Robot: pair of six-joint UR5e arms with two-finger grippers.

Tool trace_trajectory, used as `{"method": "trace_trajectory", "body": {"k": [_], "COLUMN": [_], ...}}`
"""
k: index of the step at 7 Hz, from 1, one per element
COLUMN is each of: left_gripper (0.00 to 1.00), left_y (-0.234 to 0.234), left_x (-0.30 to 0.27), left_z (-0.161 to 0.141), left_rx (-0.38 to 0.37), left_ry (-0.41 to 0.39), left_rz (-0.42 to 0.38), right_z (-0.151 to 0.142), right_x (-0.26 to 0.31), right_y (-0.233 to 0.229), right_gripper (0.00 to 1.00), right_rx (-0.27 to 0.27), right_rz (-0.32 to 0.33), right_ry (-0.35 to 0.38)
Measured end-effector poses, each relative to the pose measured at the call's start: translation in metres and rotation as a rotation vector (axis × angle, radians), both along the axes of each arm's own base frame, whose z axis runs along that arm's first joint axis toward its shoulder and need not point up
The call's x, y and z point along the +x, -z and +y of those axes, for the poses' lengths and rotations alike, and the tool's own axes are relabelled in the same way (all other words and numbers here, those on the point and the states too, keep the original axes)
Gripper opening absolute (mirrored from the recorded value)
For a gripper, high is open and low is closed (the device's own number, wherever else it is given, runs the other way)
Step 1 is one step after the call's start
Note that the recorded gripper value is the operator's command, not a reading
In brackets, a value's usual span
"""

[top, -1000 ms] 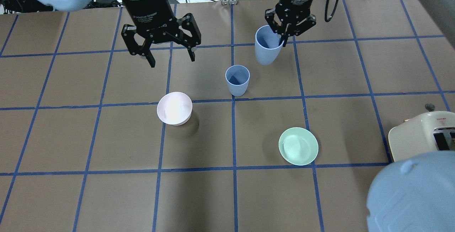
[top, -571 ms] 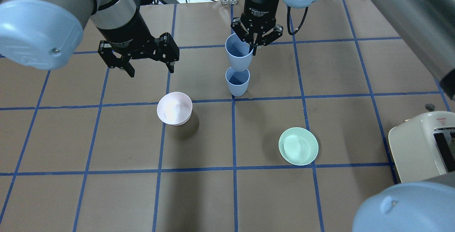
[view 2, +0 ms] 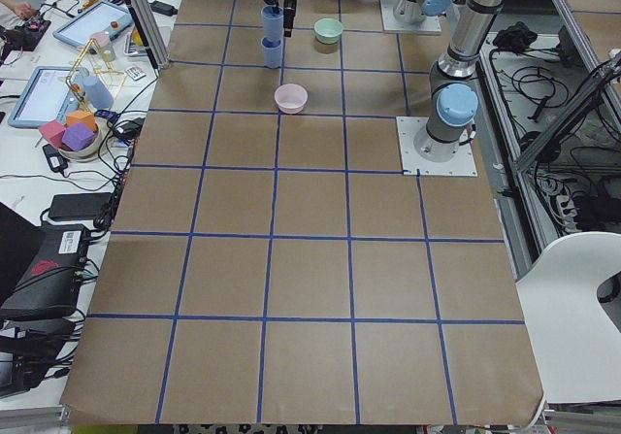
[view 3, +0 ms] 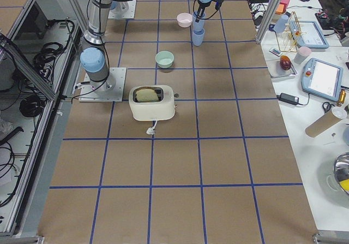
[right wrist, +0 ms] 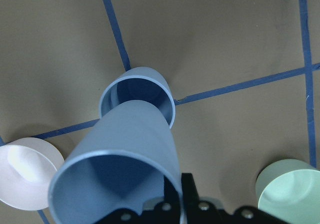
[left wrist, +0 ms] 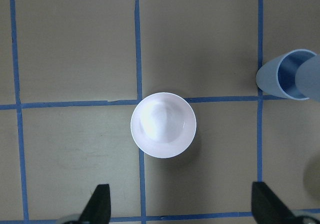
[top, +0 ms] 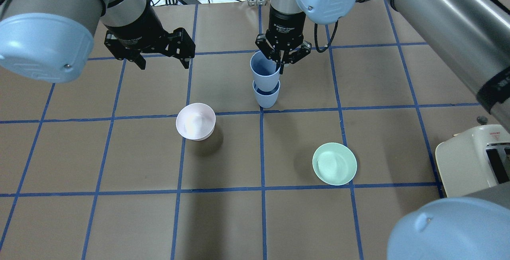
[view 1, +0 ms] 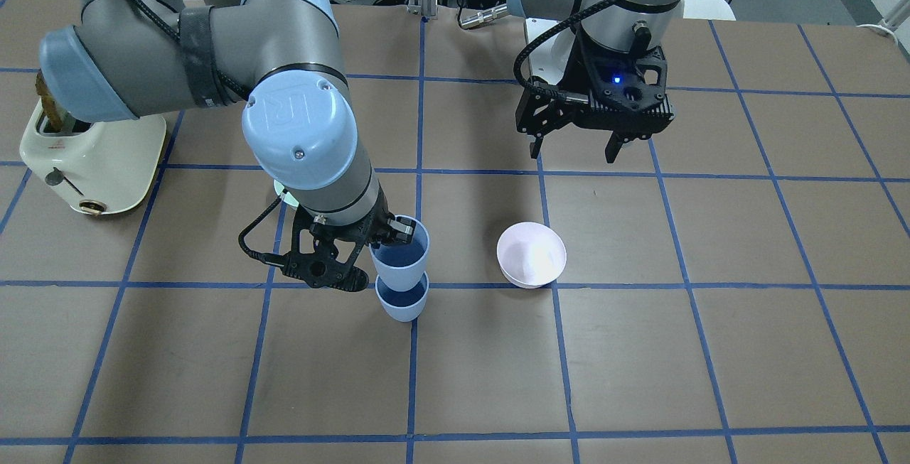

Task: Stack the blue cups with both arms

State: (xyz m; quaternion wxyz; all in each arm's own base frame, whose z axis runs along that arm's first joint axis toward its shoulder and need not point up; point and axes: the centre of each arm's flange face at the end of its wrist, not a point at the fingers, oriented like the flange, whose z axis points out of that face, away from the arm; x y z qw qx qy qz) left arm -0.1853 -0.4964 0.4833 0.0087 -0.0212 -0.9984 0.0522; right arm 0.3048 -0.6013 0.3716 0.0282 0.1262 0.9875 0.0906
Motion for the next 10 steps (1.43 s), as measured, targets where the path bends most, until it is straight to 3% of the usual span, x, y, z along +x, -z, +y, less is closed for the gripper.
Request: {"method": "trace_trajectory", "body": {"k": [3,4,5,8,10], "left_gripper": [1.0,1.0,1.0,1.0,1.0], "left_y": [0.004,0.005,0.005,0.005,0.005], "left_x": [0.0,0.0,0.0,0.0,0.0], "left_z": [-0.001,-0.001,-0.001,-0.001,-0.001], "left_rx": [0.007,0.009,0.009,0.009,0.008], "left_ry": [0.004,0.005,0.004,0.001,0.001], "left_rz": [-0.005,-0.006,-0.007,-0.006,-0.006], "right_z": [-0.01,-0.011,-0.011,-0.012,-0.014], "right_x": [0.003,0.003,0.003,-0.004,-0.033], "right_y": [0.019,0.021,0.022,0.004,-0.034], "right_gripper": [0.01,0.82,1.0,1.0,1.0], "right_rx": [-0.005,-0.002,-0.002,-0.037,-0.11], "right_rz": [0.0,0.001,0.001,-0.002,0.019], "right_ry": [0.005,0.004,0.005,0.006,-0.03]}}
